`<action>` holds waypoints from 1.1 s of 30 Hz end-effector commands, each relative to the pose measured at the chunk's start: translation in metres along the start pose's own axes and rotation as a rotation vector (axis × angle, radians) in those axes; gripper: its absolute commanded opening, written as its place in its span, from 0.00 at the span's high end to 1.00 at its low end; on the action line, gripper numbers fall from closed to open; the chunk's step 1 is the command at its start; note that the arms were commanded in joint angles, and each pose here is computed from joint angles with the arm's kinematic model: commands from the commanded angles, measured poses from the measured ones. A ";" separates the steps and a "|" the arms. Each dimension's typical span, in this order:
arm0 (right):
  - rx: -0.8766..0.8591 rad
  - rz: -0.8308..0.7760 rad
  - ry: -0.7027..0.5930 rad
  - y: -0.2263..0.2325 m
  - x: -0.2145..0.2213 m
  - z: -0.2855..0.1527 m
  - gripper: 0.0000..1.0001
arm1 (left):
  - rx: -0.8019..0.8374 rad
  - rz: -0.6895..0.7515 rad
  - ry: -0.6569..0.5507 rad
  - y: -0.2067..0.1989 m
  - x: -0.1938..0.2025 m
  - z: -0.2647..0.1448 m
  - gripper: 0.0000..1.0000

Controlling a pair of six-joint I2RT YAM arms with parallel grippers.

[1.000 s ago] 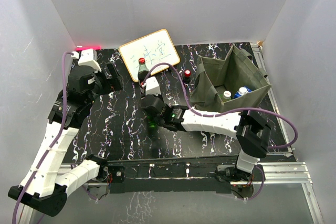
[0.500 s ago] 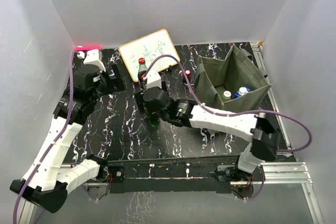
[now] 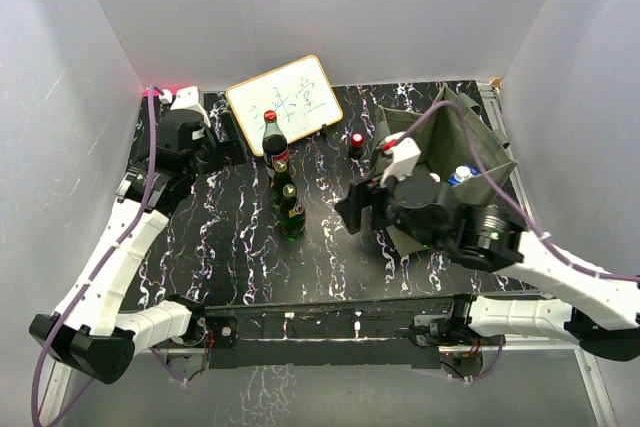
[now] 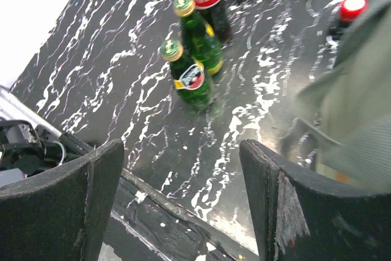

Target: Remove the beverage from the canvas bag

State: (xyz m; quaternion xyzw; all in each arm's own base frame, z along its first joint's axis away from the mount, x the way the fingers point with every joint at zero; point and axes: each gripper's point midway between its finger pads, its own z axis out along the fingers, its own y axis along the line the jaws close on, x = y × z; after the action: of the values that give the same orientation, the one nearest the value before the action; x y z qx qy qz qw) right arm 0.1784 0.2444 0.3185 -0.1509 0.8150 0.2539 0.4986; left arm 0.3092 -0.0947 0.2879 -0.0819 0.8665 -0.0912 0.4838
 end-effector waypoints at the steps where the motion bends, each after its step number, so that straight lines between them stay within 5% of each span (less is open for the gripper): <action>1: 0.201 -0.051 -0.058 -0.037 -0.037 -0.028 0.17 | -0.020 -0.081 -0.003 -0.001 -0.005 0.001 0.05; 7: 0.427 -0.194 -0.167 -0.066 -0.096 -0.032 0.03 | -0.047 -0.149 -0.019 0.001 -0.005 0.007 0.06; 15: 0.487 -0.110 -0.112 -0.164 -0.149 0.001 0.03 | -0.121 -0.209 -0.013 0.016 0.009 0.009 0.06; 23: 0.612 0.012 0.035 -0.230 -0.114 -0.032 0.15 | -0.217 -0.180 0.031 0.033 0.025 0.017 0.05; 33: 0.617 0.106 0.211 -0.241 -0.044 -0.027 0.30 | -0.253 -0.185 0.093 0.032 0.043 0.043 0.05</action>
State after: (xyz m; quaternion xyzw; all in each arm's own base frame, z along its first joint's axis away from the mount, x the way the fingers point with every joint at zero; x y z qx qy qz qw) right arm 0.2974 0.0218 0.3251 0.0279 0.8949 -0.0162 0.4450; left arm 0.3183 -0.0801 0.2302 -0.2035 0.8823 -0.0391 0.4226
